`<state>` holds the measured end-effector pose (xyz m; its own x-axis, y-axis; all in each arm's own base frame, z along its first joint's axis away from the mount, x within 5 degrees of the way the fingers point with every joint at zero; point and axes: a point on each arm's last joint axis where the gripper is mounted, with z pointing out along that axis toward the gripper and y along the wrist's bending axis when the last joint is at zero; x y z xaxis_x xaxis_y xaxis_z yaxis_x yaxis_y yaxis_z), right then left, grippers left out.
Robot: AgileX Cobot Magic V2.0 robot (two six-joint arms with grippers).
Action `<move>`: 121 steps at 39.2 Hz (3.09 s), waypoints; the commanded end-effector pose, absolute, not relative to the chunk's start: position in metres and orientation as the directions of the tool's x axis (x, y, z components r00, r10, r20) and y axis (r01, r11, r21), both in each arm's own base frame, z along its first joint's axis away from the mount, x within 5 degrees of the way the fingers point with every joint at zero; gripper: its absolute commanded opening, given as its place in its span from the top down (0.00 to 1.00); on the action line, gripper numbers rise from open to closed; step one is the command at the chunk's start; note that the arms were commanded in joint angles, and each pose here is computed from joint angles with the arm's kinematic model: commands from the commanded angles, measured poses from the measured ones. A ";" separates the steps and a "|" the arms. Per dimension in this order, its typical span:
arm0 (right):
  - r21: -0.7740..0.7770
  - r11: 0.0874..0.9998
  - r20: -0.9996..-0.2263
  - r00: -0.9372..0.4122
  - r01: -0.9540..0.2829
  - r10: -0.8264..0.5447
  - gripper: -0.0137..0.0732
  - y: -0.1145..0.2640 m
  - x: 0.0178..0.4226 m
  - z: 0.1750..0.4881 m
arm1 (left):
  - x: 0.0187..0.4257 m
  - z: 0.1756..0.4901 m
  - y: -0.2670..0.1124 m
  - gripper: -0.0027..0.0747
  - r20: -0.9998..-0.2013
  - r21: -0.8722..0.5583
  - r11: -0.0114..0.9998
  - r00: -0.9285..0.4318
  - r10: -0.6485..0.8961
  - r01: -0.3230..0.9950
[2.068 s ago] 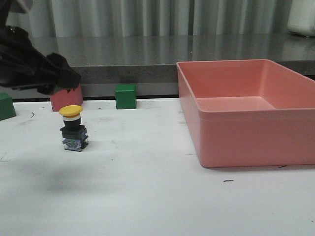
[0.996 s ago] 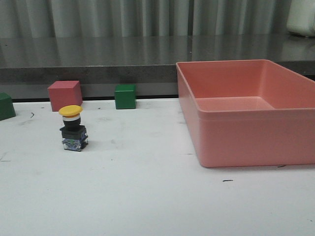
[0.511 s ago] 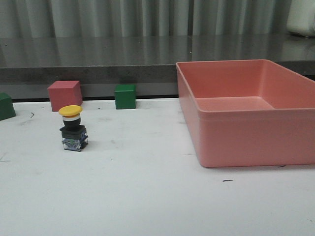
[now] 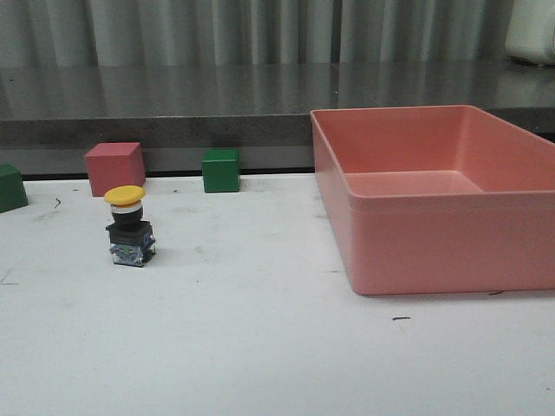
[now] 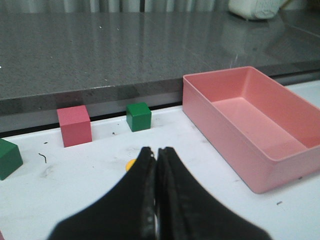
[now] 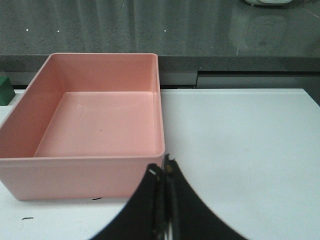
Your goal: Place and stand button with both arms
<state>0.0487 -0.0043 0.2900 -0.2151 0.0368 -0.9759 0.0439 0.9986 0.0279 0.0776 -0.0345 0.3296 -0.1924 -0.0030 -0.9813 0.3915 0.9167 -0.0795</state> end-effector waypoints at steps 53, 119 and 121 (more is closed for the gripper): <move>0.009 0.999 -0.992 -0.124 0.043 0.015 0.92 -0.004 0.049 0.304 | 0.055 0.202 0.001 0.99 -0.995 -0.099 0.995 0.009 -0.099 -0.025; 0.121 0.992 -0.992 -0.043 -0.023 0.120 0.92 0.002 0.055 0.195 | 0.055 0.202 0.001 0.99 -0.995 -0.099 0.995 0.007 -0.099 -0.025; 0.121 0.992 -0.992 -0.043 -0.023 0.120 0.92 0.002 0.055 0.195 | 0.055 0.202 0.001 0.99 -0.995 -0.099 0.995 0.007 -0.099 -0.025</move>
<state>0.0560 0.0017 0.1856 -0.1421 0.1217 -0.9823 -0.0104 0.9922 0.1245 0.0559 0.0013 0.1964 -0.0873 -0.0921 -0.9919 -0.0322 0.9955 -0.0896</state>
